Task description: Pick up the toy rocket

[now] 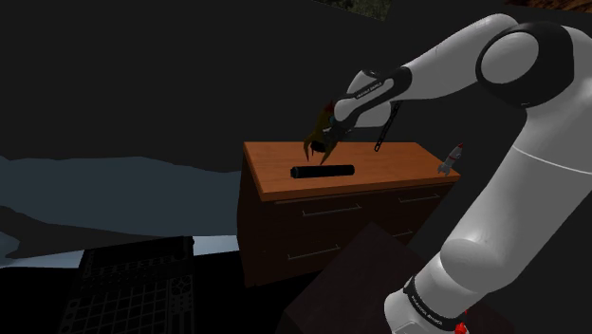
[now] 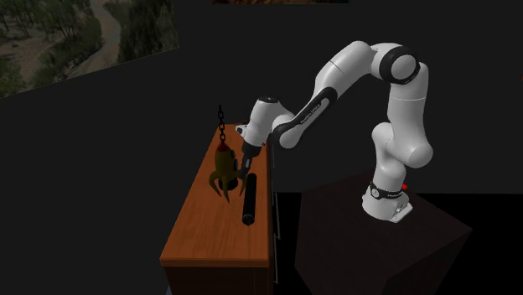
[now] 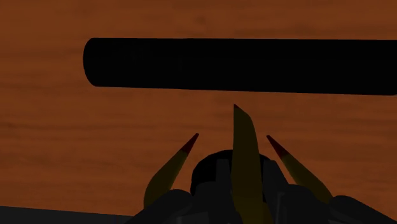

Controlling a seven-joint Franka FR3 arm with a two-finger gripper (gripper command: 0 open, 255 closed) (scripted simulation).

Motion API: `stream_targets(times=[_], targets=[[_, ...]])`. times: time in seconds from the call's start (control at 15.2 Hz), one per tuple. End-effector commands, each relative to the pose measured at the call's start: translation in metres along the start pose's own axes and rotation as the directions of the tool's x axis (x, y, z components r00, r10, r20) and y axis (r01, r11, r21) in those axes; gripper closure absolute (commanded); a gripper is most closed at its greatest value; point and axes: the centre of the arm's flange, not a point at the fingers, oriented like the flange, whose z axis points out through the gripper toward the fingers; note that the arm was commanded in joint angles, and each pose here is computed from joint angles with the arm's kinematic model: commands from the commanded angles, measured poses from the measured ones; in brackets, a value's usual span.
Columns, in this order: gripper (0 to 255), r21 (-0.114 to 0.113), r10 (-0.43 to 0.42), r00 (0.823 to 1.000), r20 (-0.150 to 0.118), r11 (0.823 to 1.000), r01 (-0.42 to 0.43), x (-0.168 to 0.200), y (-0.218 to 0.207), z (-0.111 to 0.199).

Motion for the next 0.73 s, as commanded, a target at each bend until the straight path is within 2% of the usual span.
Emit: stream_targets(times=[0.0, 0.66], targets=[[255, 0.000, 0.000, 1.000, -0.002, 1.000, 0.000, 0.004, 0.001, -0.011], [255, 0.000, 0.000, 1.000, -0.002, 1.000, 0.000, 0.019, 0.002, -0.057]])
